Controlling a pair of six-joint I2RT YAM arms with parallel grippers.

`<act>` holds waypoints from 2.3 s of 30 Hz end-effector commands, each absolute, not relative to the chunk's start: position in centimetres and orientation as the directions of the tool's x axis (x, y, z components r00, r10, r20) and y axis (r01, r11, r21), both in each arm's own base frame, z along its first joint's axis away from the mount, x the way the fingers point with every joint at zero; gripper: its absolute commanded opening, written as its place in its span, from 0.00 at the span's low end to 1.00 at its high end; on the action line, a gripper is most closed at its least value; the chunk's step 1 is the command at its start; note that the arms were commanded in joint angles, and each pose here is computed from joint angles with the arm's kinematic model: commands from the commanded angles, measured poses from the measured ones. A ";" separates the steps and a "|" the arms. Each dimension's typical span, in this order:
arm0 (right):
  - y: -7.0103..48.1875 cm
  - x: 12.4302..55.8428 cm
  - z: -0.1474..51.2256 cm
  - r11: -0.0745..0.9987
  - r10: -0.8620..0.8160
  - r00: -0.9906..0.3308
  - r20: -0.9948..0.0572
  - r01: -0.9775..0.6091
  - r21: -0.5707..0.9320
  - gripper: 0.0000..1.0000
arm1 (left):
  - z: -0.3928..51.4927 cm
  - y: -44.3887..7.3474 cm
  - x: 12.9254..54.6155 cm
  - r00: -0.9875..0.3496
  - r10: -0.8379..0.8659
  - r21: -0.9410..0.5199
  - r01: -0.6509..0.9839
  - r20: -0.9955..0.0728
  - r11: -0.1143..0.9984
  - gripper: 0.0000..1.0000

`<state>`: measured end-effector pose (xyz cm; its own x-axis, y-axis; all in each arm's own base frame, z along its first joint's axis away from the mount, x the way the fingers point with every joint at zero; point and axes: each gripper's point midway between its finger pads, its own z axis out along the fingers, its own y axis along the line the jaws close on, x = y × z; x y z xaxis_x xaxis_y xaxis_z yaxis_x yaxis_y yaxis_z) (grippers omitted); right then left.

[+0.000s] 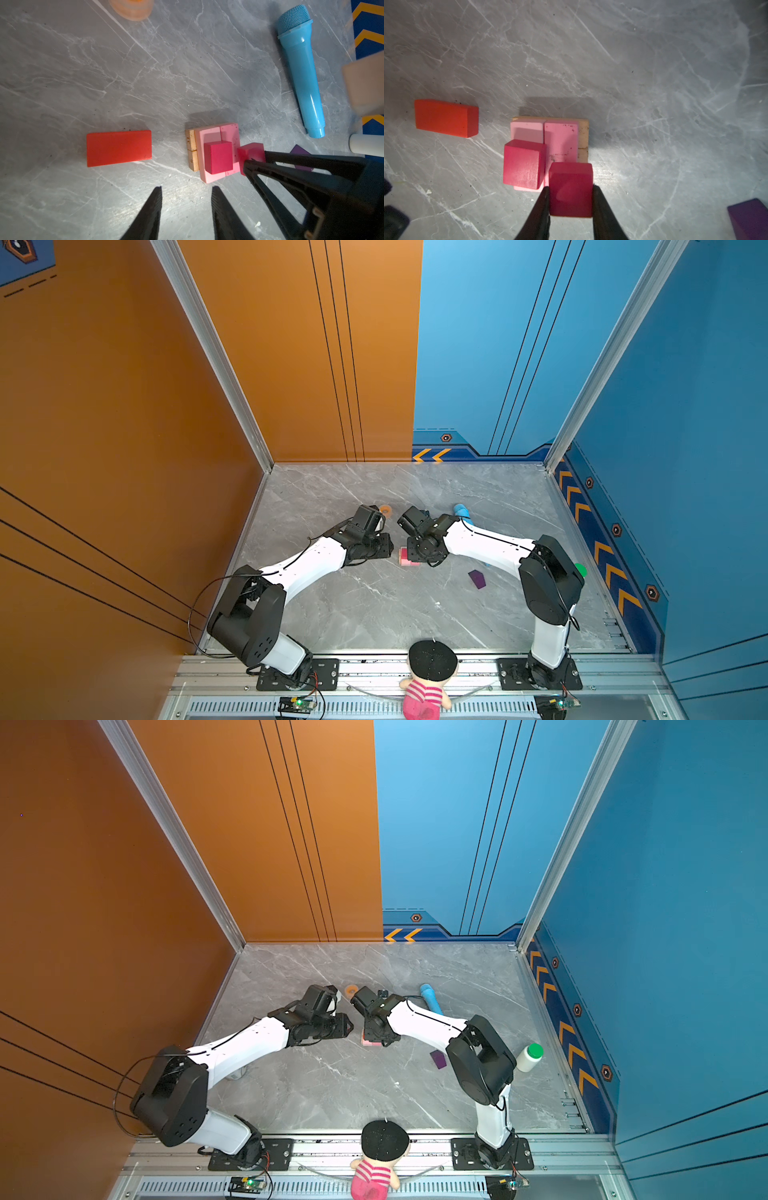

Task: Build the wood block tower
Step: 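Lift the magenta cube and carry it over the pink blocks, then lower the cube onto the pink blocks beside the first magenta cube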

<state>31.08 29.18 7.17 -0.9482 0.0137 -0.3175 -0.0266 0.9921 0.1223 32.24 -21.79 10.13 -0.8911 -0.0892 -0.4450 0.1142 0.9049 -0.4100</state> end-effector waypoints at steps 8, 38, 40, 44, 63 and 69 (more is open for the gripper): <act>30.1 31.6 7.5 0.990 0.003 -0.946 -0.324 -0.042 0.131 0.31 | 10.1 -21.3 32.0 -0.887 -0.095 -0.403 0.108 -0.451 0.909 0.42; 30.5 31.8 6.9 0.990 0.002 -0.951 -0.310 -0.042 0.133 0.38 | 10.0 -21.4 32.1 -0.889 -0.091 -0.403 0.110 -0.449 0.909 0.42; 30.5 31.8 6.9 0.990 0.002 -0.951 -0.310 -0.042 0.134 0.39 | 10.1 -21.4 32.1 -0.888 -0.092 -0.404 0.110 -0.450 0.908 0.42; 30.5 31.8 6.9 0.990 0.002 -0.951 -0.311 -0.041 0.134 0.39 | 10.0 -21.4 32.0 -0.889 -0.092 -0.403 0.110 -0.449 0.909 0.42; 30.2 32.0 6.5 0.991 0.007 -0.951 -0.308 -0.034 0.127 0.40 | 9.9 -21.3 32.0 -0.890 -0.092 -0.400 0.106 -0.447 0.910 0.42; 30.2 32.0 6.3 0.991 0.006 -0.952 -0.305 -0.035 0.128 0.40 | 9.9 -21.3 32.0 -0.890 -0.093 -0.401 0.106 -0.447 0.910 0.42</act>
<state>31.44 30.03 6.58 -0.9541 0.0112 -0.2994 -0.0302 0.9906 0.1332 32.11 -21.72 9.87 -0.8929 -0.0881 -0.4415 0.1127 0.9057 -0.4086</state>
